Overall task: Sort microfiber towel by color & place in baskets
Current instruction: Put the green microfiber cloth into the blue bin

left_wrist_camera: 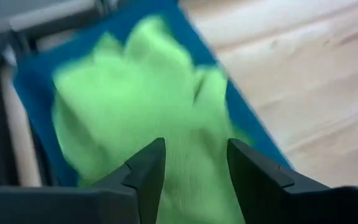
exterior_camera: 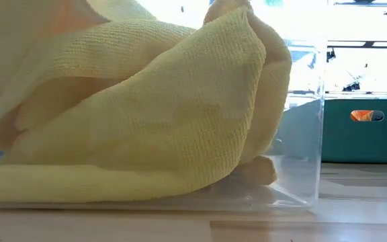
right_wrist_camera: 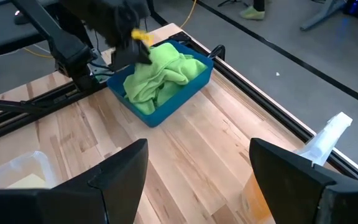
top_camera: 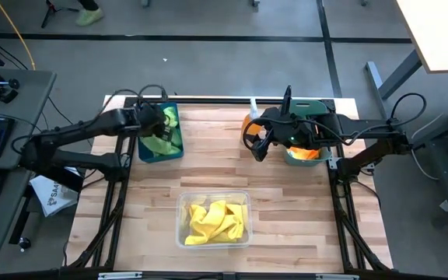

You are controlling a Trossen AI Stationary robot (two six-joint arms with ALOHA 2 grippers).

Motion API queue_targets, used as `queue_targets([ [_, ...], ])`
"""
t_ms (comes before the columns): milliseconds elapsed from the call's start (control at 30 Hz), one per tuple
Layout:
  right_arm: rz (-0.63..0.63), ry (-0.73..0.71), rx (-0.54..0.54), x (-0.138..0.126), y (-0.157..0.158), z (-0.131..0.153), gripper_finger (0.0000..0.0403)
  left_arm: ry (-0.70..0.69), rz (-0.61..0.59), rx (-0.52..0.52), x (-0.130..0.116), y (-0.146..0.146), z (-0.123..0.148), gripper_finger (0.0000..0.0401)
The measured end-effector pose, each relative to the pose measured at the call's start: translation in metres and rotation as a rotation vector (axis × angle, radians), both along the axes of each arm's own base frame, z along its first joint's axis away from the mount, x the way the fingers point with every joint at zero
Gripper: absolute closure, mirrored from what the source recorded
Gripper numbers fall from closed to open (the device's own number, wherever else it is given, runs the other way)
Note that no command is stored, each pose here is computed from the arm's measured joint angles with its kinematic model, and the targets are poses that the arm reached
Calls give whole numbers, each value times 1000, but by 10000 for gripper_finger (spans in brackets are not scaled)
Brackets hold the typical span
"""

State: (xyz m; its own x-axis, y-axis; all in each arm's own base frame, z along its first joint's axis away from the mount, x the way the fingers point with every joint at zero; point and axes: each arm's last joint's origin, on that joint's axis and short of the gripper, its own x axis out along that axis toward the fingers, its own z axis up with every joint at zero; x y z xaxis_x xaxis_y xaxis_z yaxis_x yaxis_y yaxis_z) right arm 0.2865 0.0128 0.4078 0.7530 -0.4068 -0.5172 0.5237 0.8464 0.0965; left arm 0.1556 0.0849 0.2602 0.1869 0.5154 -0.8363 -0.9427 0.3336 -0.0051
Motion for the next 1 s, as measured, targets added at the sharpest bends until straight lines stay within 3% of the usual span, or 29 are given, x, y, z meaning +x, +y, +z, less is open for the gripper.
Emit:
queue_targets([
  [200, 0, 0, 0, 0, 0, 0, 128, 10, -147, 119, 5, 6, 41, 242],
  [300, 0, 0, 0, 0, 0, 0, 128, 87, -270, 93, 11, 8, 41, 273],
  [467, -5, 0, -1, 0, 0, 0, 128, 272, -409, -40, 25, 12, 17, 387],
  [733, -21, -1, 6, 0, 0, -1, 128, 580, -665, -110, 45, 28, -17, 400],
  [833, -36, 16, 19, -2, -1, -3, 128, 658, -684, -183, 49, 44, -36, 401],
  [1000, -72, 52, 52, -3, -1, -12, 128, 744, -619, -332, 49, 73, -72, 401],
])
